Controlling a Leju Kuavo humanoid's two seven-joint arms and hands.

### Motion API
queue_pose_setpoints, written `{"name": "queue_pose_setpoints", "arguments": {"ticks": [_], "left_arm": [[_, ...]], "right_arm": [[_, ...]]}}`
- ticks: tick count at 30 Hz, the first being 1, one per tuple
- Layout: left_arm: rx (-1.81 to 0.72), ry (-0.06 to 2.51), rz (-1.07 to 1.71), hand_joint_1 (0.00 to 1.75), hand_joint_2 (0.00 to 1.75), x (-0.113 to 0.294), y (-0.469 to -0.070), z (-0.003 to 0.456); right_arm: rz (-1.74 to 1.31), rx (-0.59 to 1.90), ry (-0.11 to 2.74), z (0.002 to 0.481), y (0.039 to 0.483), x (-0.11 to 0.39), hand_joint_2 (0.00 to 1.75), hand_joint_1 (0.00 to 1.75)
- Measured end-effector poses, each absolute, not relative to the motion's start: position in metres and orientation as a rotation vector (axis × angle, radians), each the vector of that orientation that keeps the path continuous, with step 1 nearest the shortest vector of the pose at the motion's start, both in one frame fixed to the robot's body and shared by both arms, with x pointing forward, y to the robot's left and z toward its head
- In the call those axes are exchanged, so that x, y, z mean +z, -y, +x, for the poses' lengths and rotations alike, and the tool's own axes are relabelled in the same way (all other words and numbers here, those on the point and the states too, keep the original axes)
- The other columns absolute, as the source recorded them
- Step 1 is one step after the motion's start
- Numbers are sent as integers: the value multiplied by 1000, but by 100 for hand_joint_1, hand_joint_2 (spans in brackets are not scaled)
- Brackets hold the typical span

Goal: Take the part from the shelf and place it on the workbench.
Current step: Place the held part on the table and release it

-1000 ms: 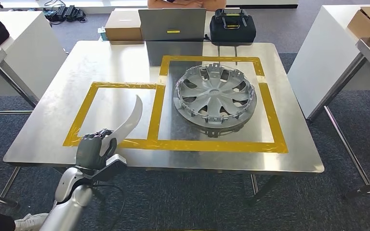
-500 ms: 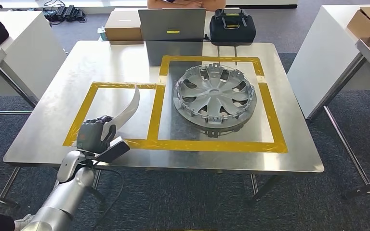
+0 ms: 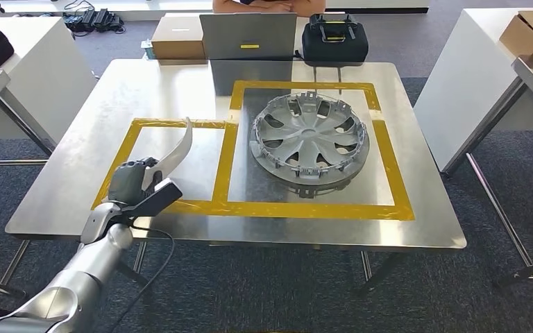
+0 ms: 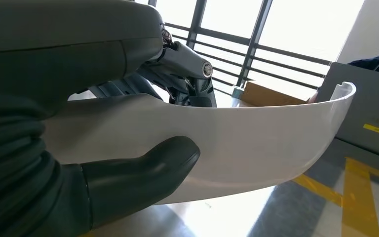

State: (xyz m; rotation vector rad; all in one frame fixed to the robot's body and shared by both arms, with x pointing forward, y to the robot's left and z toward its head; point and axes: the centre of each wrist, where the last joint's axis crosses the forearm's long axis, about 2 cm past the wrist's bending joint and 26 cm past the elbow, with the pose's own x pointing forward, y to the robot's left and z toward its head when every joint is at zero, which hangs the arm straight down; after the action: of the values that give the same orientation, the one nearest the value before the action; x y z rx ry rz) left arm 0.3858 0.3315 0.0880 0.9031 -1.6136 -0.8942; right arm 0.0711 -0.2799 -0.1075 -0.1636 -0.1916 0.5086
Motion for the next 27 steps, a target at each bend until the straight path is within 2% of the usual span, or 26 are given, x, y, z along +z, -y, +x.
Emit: {"name": "queue_pose_setpoints", "arguments": {"ticks": [11, 27], "left_arm": [[-911, 1550, 886, 175, 175, 100, -326, 402], [-985, 1504, 807, 175, 175, 136, -275, 432]], "right_arm": [[-152, 517, 193, 72, 276, -107, 175, 0], [-142, 529, 200, 81, 271, -105, 175, 0]]}}
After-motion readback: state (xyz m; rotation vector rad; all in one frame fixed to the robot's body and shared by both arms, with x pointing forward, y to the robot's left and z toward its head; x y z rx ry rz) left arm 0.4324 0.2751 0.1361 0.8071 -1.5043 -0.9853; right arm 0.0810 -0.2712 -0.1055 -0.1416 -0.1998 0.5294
